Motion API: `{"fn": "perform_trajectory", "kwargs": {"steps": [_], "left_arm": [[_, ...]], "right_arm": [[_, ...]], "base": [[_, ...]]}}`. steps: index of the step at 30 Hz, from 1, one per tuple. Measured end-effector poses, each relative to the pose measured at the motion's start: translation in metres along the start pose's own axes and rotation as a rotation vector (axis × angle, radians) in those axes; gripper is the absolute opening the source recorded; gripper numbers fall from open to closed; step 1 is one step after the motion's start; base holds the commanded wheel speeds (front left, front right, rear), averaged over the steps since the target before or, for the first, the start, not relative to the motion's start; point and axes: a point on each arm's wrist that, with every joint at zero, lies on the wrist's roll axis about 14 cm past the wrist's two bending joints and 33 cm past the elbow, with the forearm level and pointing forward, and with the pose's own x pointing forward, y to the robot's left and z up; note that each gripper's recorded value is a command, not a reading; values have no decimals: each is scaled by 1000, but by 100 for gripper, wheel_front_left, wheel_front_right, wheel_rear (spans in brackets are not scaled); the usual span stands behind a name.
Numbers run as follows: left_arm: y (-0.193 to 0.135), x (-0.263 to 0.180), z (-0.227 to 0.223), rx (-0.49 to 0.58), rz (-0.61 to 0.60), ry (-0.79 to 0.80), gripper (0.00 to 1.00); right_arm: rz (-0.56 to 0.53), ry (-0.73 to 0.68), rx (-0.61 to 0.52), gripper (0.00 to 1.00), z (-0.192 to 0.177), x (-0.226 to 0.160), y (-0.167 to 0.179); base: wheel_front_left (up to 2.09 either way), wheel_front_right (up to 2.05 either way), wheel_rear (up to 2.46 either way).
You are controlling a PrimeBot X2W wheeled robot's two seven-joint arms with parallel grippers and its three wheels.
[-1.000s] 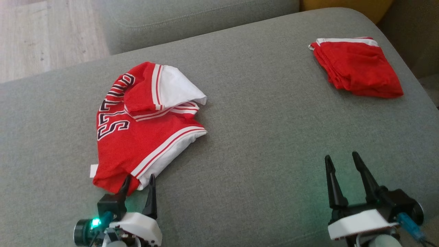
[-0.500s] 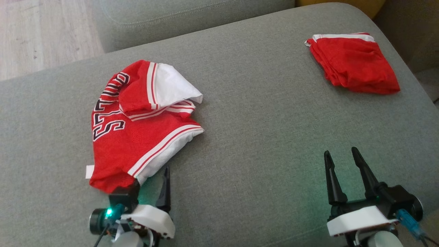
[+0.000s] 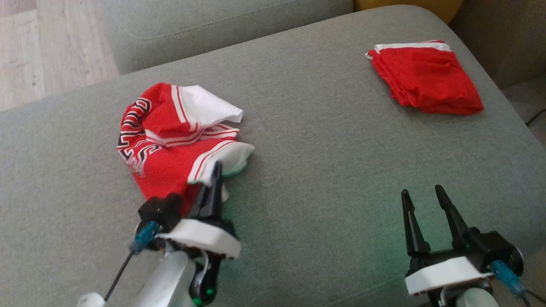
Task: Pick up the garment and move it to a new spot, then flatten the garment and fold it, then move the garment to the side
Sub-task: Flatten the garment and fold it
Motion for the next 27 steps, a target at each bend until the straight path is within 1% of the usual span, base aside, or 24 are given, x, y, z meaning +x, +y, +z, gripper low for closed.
{"fn": "perform_trajectory", "kwargs": {"steps": [1,2,5,7,14,17,19,20,21,22,23,24,27], "left_arm": [[-11,3,9,-14,-30,-27,0],[-33,6,25,-46,-86,-70,0],[-69,7,36,-89,-176,-81,0],[-93,5,39,-155,-230,-79,0],[-171,-10,8,-296,-423,70,0],[-192,-12,-1,-330,-488,114,0],[-198,-9,-10,-341,-505,156,0],[-199,-8,-19,-325,-501,186,12],[-198,-7,-30,-298,-499,219,44],[-198,-9,-40,-274,-505,251,89],[-198,-11,-51,-254,-506,289,89],[-197,-14,-61,-242,-505,329,100],[-194,-28,-84,-202,-520,421,100]], "right_arm": [[-3,-2,1,100,0,-1,-1],[-8,-8,2,100,2,-3,-2],[-22,-17,12,100,4,-8,-6],[-37,-23,14,100,5,-11,-10],[-111,-30,16,100,8,-23,-30],[-148,-28,11,100,8,-27,-40],[-171,-19,8,100,6,-30,-47],[-182,-13,7,100,5,-32,-50],[-191,-8,5,100,4,-33,-52],[-198,-3,6,100,3,-34,-54],[-204,0,9,100,2,-34,-55],[-209,4,9,100,1,-34,-57],[-205,8,8,100,0,-30,-57]], "base": [[0,0,0],[0,0,0],[0,0,0],[0,0,0],[0,0,0],[0,0,0],[0,0,0],[0,0,0],[0,0,0],[0,0,0],[0,0,0],[0,0,0],[0,0,0]]}}
